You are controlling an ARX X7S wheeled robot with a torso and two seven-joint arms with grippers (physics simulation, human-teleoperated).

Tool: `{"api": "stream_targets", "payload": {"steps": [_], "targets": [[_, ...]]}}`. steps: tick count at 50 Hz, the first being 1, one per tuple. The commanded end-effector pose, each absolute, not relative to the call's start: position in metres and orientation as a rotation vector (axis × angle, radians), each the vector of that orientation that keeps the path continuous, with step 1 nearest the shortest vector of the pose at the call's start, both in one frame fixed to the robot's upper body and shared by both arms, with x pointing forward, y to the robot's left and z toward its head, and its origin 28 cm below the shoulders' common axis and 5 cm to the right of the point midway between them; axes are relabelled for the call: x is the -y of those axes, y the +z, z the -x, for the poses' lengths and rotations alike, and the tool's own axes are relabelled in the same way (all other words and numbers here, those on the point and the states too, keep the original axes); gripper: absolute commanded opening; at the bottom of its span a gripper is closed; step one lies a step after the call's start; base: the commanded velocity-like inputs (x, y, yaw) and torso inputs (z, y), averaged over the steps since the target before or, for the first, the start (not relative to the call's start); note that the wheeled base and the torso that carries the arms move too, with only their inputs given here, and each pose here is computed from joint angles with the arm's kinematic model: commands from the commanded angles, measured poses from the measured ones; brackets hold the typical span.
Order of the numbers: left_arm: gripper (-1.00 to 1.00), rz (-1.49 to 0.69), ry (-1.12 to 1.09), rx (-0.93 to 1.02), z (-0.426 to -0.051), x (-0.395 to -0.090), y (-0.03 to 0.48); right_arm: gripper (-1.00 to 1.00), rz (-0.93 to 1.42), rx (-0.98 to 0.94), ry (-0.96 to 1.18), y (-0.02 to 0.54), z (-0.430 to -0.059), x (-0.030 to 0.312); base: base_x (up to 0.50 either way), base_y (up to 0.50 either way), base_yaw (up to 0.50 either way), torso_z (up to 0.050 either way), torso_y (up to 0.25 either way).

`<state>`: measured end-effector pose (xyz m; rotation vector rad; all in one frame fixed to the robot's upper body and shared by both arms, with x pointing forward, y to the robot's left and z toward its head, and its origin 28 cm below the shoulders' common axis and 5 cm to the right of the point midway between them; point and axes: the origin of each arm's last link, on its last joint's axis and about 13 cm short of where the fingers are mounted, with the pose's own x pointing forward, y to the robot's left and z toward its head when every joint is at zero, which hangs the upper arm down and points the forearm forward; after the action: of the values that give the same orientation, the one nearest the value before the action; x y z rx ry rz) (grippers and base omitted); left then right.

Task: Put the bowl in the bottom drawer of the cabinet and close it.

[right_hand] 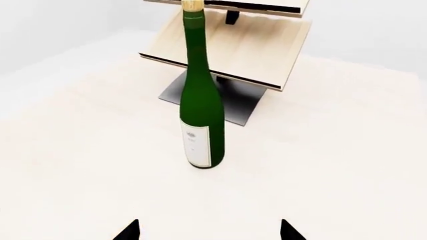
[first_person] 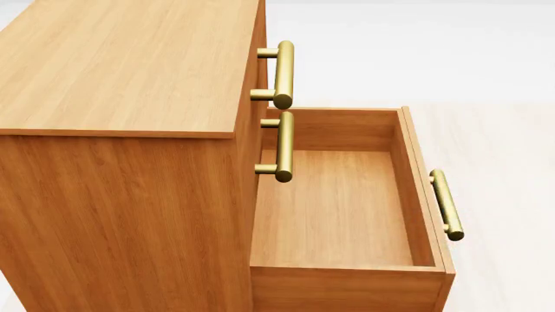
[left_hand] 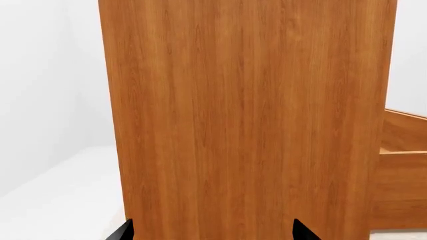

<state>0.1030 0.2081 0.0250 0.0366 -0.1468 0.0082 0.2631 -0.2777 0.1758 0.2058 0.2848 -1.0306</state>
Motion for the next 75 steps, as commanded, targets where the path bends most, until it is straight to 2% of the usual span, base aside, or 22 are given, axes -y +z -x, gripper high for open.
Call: {"api": "stream_targets", "payload": {"steps": [1,48,75], "targets": [[1.00,-0.037,0.009,0.147,-0.104,-0.208,0.025,1.00,-0.250,-0.346,-1.007,0.170,-0.264,0.278,0.00,0.00,0.00,0.000,0.000],[1.00,-0.038,0.011,0.147,-0.104,-0.209,0.034,1.00,-0.305,-0.452,-1.174,0.150,-0.262,0.289,0.00,0.00,0.00,0.000,0.000],[1.00,-0.041,0.013,0.147,-0.105,-0.208,0.022,1.00,-0.384,-0.552,-1.189,0.134,-0.263,0.295,0.00,0.00,0.00,0.000,0.000]]}}
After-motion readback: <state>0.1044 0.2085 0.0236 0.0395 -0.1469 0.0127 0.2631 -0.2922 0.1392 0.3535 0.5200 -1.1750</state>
